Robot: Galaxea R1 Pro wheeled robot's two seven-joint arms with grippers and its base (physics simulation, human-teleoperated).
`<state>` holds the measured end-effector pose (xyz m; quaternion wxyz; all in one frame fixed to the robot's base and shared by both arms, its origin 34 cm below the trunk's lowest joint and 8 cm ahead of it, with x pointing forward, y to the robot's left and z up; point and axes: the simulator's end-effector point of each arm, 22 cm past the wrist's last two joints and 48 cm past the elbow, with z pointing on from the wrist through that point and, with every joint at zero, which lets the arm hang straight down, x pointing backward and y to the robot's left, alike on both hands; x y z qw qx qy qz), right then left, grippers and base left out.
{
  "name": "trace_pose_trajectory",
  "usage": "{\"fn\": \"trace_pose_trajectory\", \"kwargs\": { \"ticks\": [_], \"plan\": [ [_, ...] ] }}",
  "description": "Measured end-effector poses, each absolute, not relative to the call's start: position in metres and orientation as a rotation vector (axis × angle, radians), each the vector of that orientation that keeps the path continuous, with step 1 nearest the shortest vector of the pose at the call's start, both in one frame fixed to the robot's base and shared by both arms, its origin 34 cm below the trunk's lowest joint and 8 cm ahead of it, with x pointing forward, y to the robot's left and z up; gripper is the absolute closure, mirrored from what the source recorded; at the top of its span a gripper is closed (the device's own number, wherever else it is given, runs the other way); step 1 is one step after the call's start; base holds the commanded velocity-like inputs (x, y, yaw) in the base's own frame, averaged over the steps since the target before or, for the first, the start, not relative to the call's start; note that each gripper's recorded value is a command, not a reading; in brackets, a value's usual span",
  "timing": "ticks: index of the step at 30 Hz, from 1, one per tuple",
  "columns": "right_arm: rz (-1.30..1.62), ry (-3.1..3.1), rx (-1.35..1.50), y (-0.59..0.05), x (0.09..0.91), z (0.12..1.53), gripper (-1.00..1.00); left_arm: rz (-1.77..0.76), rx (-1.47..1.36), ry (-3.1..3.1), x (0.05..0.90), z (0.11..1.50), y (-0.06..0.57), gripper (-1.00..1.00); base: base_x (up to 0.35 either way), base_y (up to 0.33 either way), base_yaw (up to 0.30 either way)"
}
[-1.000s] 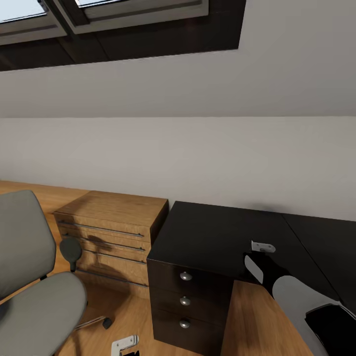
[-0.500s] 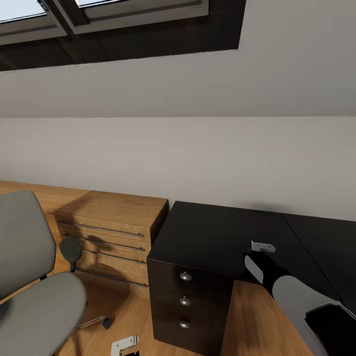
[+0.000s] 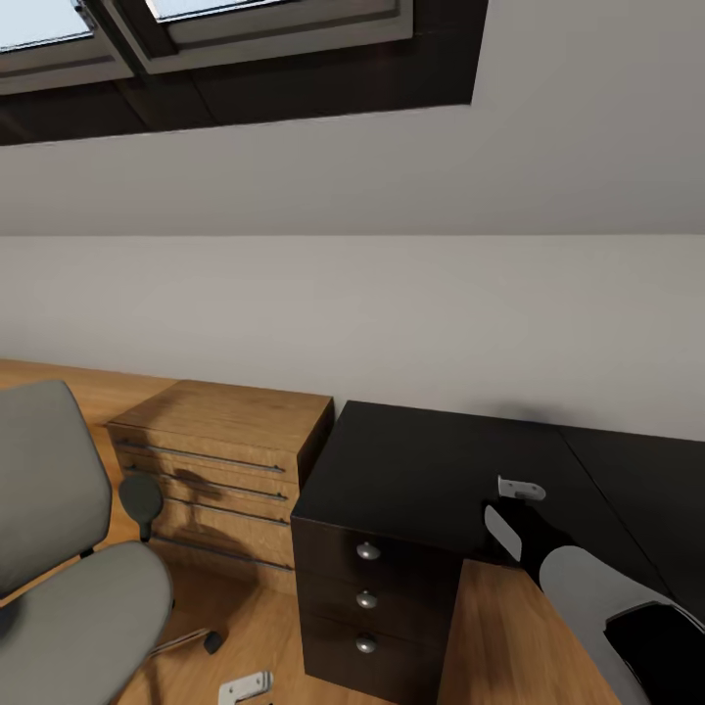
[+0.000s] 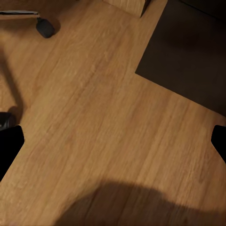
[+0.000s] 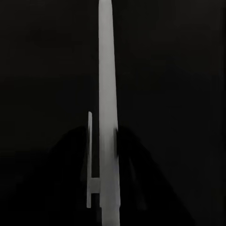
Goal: In the bedroom, organize the workspace by keeping the computer under the desk, ensuring the monitor is on the desk, placing the keyboard on the desk next to the monitor, placing the mouse on the desk next to the keyboard, moving the folder from the swivel chair onto the desk next to the mouse, stacking the notebook on top of the folder with the pen on top of the notebook, and positioning the swivel chair next to the desk.
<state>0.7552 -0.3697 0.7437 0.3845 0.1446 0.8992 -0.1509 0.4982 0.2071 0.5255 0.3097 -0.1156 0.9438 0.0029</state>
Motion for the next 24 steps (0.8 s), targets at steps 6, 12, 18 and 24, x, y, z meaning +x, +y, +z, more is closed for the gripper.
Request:
{"fn": "trace_pose_trajectory", "kwargs": {
  "ticks": [6, 12, 18, 24],
  "plan": [
    [-0.338, 2.286, 0.352, -0.356, 0.769, 0.778, 1.00, 0.013, -0.305, 2.496, 0.498, 0.536, 0.208, -1.00, -0.065, 0.000, 0.000],
    [-0.301, 2.285, 0.345, -0.344, 0.779, 0.817, 1.00, 0.014, -0.302, 2.512, 0.493, 0.541, 0.207, -1.00, -0.307, 0.000, 0.000],
    [-0.311, 2.310, 0.339, -0.344, 0.776, 0.828, 1.00, 0.014, -0.302, 2.514, 0.493, 0.551, 0.207, -1.00, -0.337, -0.030, 0.000],
    [-0.249, 2.370, 0.339, -0.330, 0.771, 0.833, 1.00, 0.016, -0.304, 2.515, 0.493, 0.558, 0.207, -1.00, -0.245, -0.063, 0.000]
  ]
}}
